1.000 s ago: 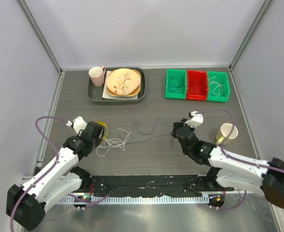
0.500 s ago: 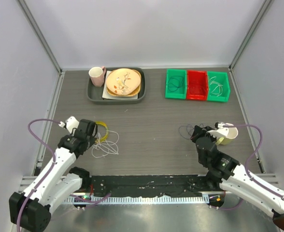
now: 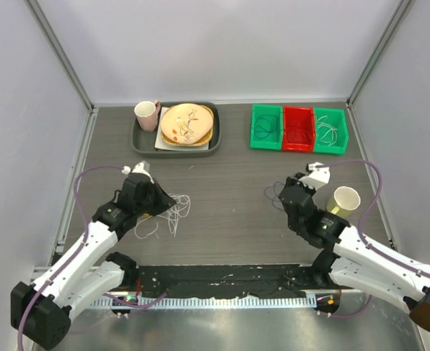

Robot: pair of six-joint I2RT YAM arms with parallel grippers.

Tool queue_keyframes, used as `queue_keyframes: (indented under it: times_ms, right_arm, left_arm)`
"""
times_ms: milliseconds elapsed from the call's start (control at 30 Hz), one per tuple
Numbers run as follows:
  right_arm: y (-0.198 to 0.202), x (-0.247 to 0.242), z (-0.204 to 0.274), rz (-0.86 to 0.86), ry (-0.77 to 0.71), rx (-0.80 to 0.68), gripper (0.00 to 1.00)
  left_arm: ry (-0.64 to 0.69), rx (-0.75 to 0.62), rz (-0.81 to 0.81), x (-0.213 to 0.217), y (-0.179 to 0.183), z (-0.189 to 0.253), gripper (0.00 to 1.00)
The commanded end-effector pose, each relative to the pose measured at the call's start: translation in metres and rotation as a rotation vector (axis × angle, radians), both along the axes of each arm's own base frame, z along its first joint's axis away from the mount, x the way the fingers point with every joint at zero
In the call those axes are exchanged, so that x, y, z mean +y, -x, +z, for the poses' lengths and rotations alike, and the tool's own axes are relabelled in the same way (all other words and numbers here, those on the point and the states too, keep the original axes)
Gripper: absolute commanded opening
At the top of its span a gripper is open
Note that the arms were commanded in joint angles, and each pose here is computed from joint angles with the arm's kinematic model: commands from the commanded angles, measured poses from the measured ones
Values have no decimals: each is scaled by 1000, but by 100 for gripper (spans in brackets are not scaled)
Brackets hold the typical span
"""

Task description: Untangle the cables

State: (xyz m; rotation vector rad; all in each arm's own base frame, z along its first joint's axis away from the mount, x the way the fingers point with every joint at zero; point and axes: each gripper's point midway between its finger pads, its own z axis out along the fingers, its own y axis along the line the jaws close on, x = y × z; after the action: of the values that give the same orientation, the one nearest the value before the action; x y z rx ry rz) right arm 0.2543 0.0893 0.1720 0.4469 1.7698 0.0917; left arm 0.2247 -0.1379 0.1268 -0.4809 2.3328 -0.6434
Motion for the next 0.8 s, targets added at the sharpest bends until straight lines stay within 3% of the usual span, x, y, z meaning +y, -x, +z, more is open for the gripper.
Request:
queue_keyframes:
  times_ms: [0, 133, 533, 767]
  right_arm:
    - [-29, 19, 65, 18, 15, -85, 1]
    - [-66, 31, 90, 73, 40, -104, 1]
    - [-201, 38, 162, 78, 58, -230, 1]
    - [-268, 32, 145, 7, 161, -185, 1]
  left_arm:
    - [107, -147, -194, -51, -7, 41, 0]
    - [104, -131, -235, -63, -6, 33, 5]
    - [34, 42, -230, -71, -15, -32, 2]
    - [-26, 103, -212, -66, -18, -60, 1]
